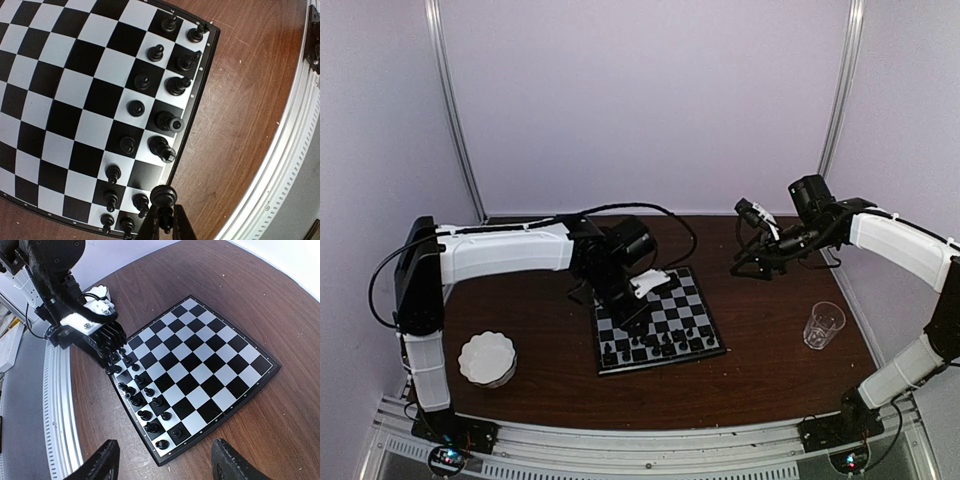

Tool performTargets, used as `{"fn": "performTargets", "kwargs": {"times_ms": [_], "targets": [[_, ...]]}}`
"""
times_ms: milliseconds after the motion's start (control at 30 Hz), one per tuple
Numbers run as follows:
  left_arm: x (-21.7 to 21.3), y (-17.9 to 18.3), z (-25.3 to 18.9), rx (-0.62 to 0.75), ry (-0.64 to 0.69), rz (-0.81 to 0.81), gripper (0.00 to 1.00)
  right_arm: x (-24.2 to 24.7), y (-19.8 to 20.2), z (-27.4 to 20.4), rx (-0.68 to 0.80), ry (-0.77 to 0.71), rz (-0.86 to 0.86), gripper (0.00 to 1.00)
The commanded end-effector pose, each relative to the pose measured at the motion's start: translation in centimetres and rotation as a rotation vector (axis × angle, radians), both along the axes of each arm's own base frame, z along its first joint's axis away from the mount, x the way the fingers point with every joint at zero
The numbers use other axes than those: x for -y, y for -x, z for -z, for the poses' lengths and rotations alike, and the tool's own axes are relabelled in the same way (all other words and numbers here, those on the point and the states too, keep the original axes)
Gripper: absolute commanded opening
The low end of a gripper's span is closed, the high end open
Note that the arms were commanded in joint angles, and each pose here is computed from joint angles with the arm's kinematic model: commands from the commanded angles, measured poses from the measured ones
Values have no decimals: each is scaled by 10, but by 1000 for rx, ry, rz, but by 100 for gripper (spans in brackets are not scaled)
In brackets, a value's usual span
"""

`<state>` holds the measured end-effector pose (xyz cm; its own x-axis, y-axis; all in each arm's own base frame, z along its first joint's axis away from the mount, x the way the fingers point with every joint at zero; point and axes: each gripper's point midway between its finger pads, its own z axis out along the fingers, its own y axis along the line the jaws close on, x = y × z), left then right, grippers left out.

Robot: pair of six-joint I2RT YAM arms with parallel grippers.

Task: Set up the chess pieces on the board
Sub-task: Place the bishop on f8.

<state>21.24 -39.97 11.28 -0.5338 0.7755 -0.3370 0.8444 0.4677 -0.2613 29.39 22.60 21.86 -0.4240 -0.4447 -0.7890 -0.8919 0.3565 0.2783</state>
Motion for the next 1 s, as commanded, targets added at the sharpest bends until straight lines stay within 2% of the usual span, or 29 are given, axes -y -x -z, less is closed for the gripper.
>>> {"fn": "performTargets", "kwargs": {"times_ms": [0,667,967], "targets": [[0,1,2,13,-17,18,7,2,-1,1,23,7,-4,65],[6,4,44,-37,-74,22,8,1,1,4,11,6,-12,65],[1,-3,53,-5,-113,10,8,2,0,6,8,9,-11,65]]}}
